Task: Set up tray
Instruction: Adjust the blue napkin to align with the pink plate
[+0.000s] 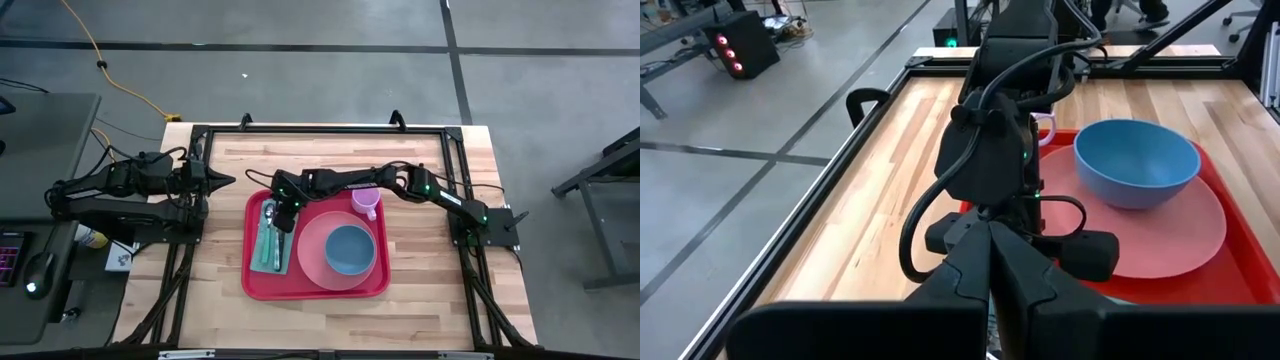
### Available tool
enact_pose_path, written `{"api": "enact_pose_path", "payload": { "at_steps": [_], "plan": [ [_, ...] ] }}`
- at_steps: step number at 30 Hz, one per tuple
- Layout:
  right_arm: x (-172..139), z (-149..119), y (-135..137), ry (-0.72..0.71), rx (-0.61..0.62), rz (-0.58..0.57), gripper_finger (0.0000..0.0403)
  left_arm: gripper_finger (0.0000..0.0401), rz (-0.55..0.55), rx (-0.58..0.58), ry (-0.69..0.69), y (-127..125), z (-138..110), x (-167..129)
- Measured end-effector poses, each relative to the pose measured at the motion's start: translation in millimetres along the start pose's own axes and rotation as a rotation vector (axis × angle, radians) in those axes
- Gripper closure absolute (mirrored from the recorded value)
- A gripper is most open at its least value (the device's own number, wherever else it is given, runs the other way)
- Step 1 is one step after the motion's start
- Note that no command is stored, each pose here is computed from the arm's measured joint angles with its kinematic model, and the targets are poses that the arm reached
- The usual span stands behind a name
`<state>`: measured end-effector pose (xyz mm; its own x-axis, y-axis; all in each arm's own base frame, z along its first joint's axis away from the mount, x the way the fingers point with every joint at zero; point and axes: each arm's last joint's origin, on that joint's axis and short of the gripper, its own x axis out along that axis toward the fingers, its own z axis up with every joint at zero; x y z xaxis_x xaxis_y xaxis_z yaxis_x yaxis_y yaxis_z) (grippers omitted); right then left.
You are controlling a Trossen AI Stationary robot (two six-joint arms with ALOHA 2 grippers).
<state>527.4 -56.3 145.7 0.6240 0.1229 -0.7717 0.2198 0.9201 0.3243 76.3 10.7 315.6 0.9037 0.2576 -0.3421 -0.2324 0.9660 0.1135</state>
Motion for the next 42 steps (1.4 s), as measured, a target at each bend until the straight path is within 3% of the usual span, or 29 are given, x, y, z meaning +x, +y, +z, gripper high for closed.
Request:
{"api": "enact_pose_path", "payload": {
  "at_steps": [13, 21, 25, 28, 32, 42],
  "plan": [
    [-16, 18, 4, -0.035, -0.034, -0.025, 0.0403, 0.0364, 0.000, 0.000, 0.000, 0, 0, 0],
    [-38, 23, -8, 0.079, -0.056, -0.162, 0.0403, 0.0364, -0.001, 0.002, 0.013, 0, -1, 0],
    [-51, 27, -8, 0.148, -0.009, -0.091, 0.0403, 0.0364, -0.002, 0.008, 0.044, 0, -4, 0],
    [-53, 23, 5, 0.204, 0.011, 0.005, 0.0403, 0.0364, -0.003, 0.010, 0.052, 0, -5, 0],
    [-51, 16, 31, 0.226, -0.018, 0.039, 0.0403, 0.0364, -0.001, 0.009, 0.048, 0, -5, 0],
    [-46, 10, 55, 0.186, 0.092, -0.045, 0.0403, 0.0364, 0.003, 0.041, 0.048, 0, -5, 0]
  ]
}}
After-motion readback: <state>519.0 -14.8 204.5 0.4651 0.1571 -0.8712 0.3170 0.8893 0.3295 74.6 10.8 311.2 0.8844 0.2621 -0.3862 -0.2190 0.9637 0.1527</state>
